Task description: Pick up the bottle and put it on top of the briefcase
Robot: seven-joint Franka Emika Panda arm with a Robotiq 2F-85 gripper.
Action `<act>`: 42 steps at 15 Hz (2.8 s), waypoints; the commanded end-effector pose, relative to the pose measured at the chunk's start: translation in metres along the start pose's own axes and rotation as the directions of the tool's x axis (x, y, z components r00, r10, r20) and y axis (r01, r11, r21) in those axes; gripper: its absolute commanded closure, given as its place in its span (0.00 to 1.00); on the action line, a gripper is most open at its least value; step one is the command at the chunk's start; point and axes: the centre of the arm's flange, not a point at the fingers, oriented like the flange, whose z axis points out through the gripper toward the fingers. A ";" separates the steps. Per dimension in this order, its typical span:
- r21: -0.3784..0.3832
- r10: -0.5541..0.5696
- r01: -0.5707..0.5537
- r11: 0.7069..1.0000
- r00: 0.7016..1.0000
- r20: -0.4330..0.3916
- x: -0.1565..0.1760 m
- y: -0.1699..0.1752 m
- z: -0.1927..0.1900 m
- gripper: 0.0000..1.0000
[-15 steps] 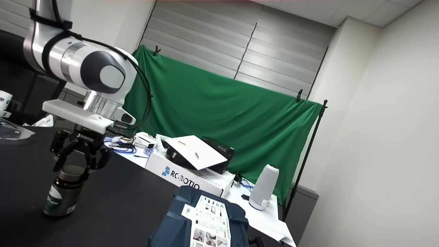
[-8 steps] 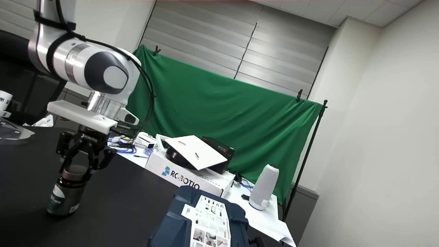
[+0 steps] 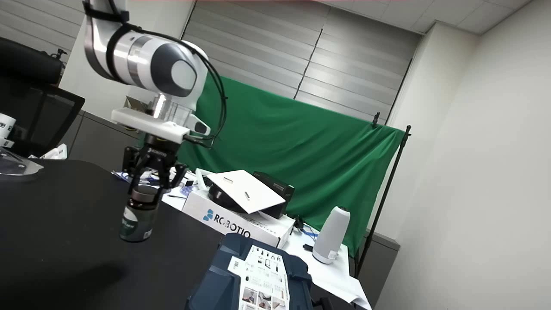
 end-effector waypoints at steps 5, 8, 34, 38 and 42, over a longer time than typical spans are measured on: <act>-0.090 0.145 -0.138 0.986 0.987 0.072 0.020 0.136 -0.045 0.64; -0.105 0.221 -0.210 0.972 0.970 0.103 0.020 0.184 -0.040 0.64; -0.012 0.423 -0.426 0.905 0.895 0.140 -0.008 0.324 -0.005 0.08; -0.018 0.425 -0.425 0.905 0.901 0.089 -0.005 0.319 -0.052 0.00; -0.027 0.403 -0.402 0.915 0.915 0.017 -0.010 0.310 -0.116 0.00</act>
